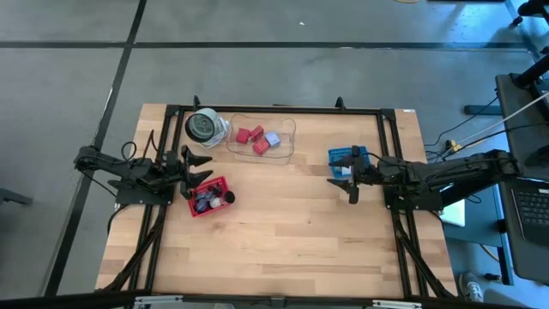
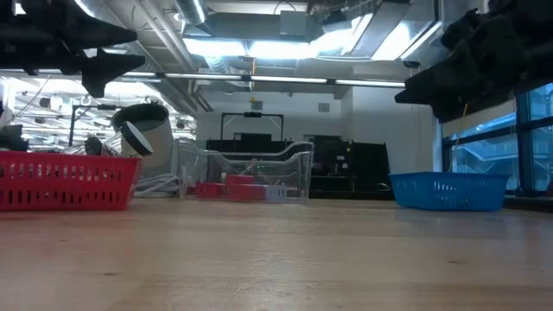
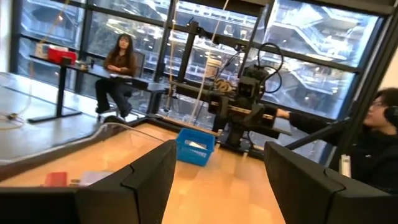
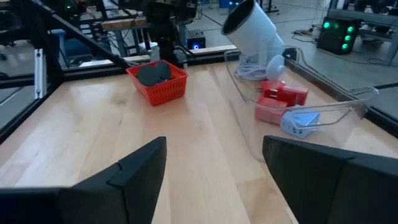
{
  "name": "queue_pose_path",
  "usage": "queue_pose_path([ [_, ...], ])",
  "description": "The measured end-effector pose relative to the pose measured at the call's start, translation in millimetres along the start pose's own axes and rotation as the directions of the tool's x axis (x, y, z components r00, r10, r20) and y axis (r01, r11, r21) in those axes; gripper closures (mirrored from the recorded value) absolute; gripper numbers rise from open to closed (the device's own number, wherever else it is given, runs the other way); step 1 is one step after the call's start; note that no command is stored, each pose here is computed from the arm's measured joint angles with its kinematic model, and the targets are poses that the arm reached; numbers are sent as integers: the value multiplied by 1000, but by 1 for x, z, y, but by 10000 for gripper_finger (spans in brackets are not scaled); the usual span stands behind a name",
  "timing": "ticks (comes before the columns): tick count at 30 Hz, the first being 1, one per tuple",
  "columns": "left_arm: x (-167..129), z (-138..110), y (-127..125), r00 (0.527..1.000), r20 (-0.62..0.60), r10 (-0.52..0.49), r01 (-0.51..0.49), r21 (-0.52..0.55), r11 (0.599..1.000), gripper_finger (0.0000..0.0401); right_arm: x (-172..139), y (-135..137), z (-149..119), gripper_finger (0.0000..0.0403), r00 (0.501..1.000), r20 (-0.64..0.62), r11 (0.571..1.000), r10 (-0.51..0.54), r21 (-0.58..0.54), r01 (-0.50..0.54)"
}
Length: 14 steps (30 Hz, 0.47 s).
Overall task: Pick & Place Office items
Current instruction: Return to Home Position
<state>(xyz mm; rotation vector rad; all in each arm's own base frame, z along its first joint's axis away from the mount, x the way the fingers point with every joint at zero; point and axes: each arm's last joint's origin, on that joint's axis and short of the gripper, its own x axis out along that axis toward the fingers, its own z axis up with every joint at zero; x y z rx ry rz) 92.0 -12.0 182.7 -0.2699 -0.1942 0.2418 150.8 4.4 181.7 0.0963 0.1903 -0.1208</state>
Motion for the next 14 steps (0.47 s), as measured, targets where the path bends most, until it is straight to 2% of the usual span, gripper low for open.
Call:
queue_pose_path([
  [10, -1, -6, 6, 986, -25, 164, -163, 37, 986, 162, -3, 9, 8, 132, 994, 81, 995, 68, -79, -62],
  [14, -1, -7, 6, 988, -40, 149, -147, 45, 988, 162, -7, 9, 11, 132, 991, 107, 993, 77, -101, -66],
])
